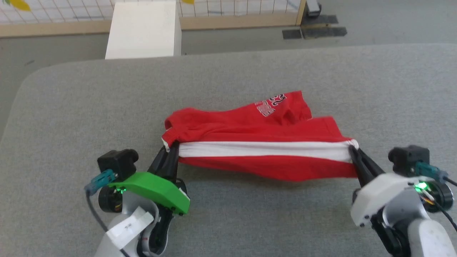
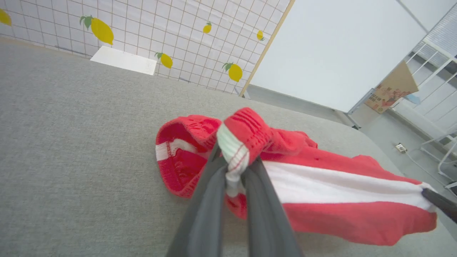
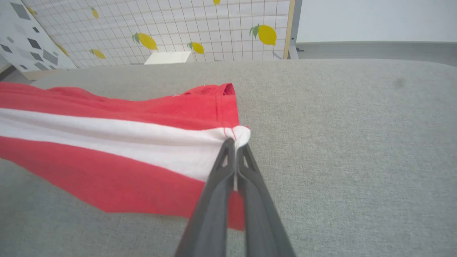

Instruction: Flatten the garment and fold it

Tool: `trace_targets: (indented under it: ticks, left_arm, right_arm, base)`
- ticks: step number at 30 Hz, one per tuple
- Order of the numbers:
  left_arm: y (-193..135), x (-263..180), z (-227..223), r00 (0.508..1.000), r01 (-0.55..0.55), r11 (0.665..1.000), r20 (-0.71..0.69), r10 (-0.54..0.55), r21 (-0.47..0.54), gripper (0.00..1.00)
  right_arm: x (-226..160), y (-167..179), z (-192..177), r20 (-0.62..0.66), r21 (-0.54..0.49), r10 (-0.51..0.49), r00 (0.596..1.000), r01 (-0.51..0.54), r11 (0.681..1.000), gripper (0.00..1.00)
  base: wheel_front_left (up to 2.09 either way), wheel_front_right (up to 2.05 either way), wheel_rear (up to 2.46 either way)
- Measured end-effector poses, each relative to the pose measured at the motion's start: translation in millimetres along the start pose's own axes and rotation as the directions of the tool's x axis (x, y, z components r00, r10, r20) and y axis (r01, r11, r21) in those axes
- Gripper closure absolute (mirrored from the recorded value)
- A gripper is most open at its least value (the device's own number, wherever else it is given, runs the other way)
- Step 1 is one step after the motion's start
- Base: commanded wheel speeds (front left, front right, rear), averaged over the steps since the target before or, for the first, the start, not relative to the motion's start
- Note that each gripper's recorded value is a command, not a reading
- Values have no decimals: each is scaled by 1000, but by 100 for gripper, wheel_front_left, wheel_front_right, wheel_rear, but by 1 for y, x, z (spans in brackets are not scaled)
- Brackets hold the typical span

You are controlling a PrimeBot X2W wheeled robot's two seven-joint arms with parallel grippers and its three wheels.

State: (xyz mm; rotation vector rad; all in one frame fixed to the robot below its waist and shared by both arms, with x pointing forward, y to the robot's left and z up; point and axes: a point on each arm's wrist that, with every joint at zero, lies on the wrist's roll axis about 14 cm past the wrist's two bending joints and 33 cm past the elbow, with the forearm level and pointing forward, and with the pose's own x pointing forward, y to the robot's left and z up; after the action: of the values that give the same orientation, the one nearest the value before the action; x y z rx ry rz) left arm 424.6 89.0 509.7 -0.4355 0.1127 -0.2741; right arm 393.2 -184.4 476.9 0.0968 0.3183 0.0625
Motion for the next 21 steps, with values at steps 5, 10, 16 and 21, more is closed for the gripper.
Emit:
trace_targets:
  ticks: [5, 10, 16, 21]
  left_arm:
    - [-30, -11, 21, 994, 106, 992, 14, -105, -75, 100]
    - [-63, -8, 45, 969, 242, 964, -12, -245, -106, 100]
    - [-86, 31, 97, 940, 341, 935, 19, -340, -103, 100]
    - [-78, 86, 146, 945, 320, 943, 99, -311, -95, 100]
  right_arm:
    - [-30, -3, 25, 47, -12, -16, 999, 16, 1000, 100]
    - [-37, 2, 60, 94, -80, -1, 996, 9, 997, 100]
    - [-6, 4, 132, 198, -191, 41, 979, -3, 982, 100]
    - [44, 7, 182, 247, -238, 69, 967, -9, 971, 100]
  base:
    - [0, 0, 0]
    - [0, 0, 0]
    - [0, 0, 0]
    - [0, 0, 0]
